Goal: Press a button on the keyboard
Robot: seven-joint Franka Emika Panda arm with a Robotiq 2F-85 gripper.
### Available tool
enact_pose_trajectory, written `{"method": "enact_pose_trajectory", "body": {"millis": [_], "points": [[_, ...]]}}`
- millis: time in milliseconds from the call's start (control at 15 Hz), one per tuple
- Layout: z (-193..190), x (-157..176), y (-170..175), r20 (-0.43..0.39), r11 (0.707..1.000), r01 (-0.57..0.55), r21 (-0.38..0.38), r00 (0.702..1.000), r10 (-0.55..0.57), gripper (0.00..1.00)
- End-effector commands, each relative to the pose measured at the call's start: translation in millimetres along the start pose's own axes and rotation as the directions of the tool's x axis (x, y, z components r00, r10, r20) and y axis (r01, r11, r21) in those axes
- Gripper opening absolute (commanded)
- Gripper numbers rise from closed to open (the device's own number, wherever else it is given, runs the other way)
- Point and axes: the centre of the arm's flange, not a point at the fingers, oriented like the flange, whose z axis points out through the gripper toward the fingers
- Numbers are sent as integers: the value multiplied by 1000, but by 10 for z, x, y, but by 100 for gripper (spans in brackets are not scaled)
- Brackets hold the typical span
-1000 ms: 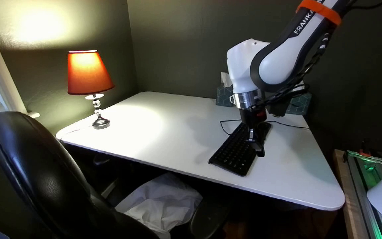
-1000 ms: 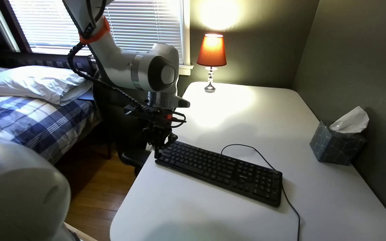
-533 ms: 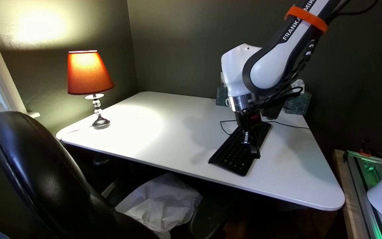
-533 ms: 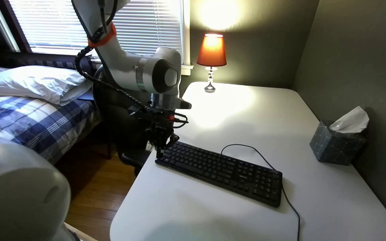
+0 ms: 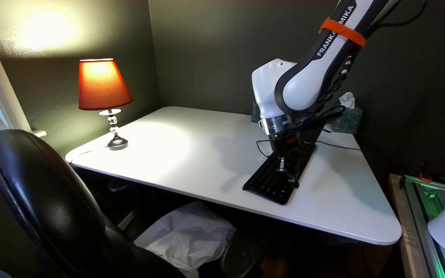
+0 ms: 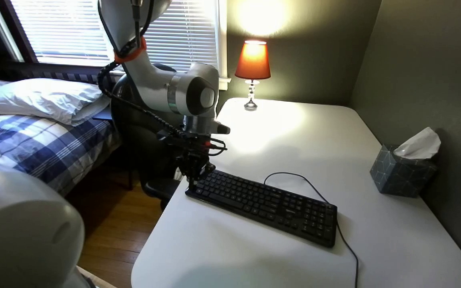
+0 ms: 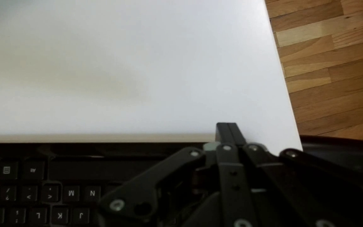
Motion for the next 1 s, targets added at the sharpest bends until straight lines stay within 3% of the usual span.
{"method": "enact_pose_trajectory", "body": {"millis": [0,933], "points": [[87,92,-31,-27,1000,21,5,999,-21,0],[193,247,-22,-47,999,38,24,998,-37,0]]}}
